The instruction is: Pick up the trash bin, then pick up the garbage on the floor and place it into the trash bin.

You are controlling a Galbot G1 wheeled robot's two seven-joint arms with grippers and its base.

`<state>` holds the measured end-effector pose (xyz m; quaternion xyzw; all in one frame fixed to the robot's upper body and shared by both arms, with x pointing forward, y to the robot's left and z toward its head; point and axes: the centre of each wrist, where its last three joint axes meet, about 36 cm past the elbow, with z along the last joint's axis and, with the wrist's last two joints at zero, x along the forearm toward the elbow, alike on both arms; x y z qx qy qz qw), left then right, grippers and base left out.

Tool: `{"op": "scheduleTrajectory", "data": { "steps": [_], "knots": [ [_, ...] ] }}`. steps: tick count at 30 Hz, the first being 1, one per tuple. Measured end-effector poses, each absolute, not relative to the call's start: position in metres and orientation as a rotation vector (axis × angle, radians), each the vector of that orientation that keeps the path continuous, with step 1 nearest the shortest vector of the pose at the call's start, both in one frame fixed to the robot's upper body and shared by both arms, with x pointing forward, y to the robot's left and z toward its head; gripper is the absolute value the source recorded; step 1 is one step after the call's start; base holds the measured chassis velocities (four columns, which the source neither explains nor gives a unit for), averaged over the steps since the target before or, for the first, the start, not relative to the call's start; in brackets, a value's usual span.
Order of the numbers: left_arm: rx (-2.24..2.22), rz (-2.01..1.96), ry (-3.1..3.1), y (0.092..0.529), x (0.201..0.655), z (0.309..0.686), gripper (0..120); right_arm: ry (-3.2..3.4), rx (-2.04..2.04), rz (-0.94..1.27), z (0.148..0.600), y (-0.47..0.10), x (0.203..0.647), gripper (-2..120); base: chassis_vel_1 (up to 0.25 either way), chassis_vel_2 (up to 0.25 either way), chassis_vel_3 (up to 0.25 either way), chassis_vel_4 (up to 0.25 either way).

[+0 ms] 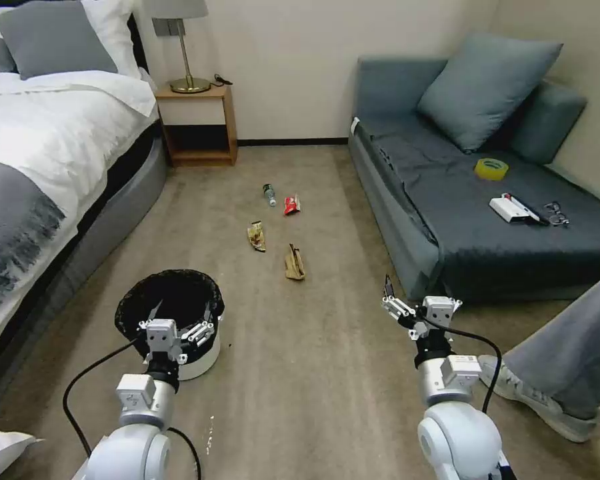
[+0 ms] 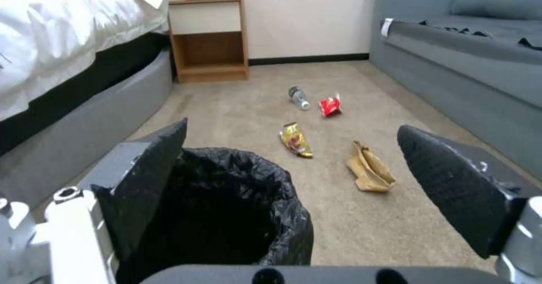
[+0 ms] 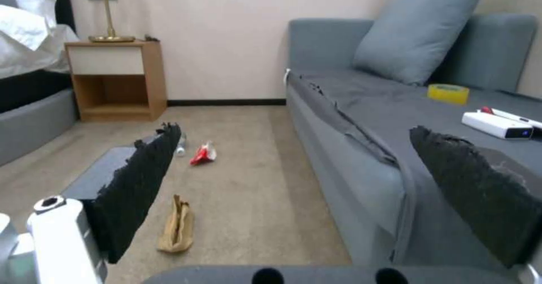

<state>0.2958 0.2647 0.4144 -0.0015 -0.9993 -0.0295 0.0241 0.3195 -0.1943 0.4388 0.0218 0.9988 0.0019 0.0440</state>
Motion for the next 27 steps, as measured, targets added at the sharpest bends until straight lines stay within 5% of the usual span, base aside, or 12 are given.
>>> {"op": "scheduleTrajectory", "data": {
  "steps": [27],
  "knots": [
    [-0.005, -0.100, -3.080, 0.251, 0.298, 0.392, 100, 3.115, 0.038, -0.056, 0.407, -0.211, 0.314, 100, 0.000, 0.000, 0.000, 0.000]
  ]
}}
